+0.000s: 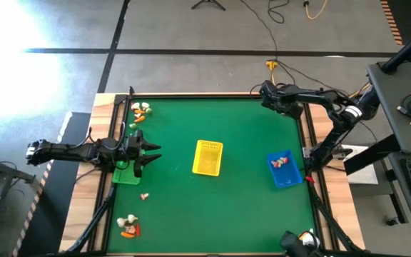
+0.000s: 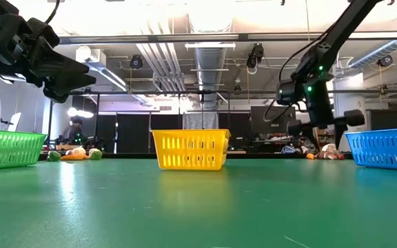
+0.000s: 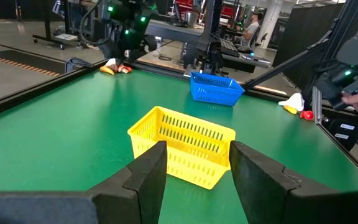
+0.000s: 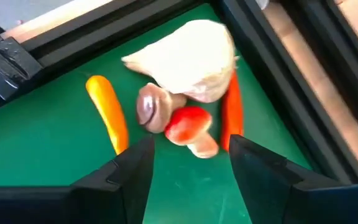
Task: Sort produce into baskets
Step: Put the brown mushroom into the blue bin
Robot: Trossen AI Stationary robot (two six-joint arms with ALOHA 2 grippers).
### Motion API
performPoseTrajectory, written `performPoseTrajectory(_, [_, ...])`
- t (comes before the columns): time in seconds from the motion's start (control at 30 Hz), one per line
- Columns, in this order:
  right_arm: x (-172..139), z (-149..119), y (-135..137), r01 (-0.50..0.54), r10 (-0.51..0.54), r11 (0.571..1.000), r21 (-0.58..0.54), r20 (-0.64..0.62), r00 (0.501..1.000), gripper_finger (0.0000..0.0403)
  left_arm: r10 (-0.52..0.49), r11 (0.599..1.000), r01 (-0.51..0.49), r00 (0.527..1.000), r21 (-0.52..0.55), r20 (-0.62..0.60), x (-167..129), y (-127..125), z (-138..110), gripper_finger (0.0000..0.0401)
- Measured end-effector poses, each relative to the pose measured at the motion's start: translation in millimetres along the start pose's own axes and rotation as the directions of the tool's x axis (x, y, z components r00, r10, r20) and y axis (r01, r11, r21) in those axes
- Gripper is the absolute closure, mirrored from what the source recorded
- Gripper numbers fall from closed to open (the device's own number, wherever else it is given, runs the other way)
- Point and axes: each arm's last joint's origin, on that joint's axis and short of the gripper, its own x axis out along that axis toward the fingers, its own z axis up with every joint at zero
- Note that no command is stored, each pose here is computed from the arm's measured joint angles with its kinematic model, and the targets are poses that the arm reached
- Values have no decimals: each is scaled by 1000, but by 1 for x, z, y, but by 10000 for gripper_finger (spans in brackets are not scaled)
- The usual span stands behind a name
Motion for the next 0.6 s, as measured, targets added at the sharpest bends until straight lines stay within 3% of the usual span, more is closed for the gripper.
performPoseTrajectory(0.33, [18,7,9,3,-3,996,86,4,1000,219,0,1000,0,1000,0,0,0,0,0,243])
performPoseTrajectory(0.6, [25,18,8,-12,9,988,152,17,1000,209,0,1000,0,1000,0,0,0,0,0,243])
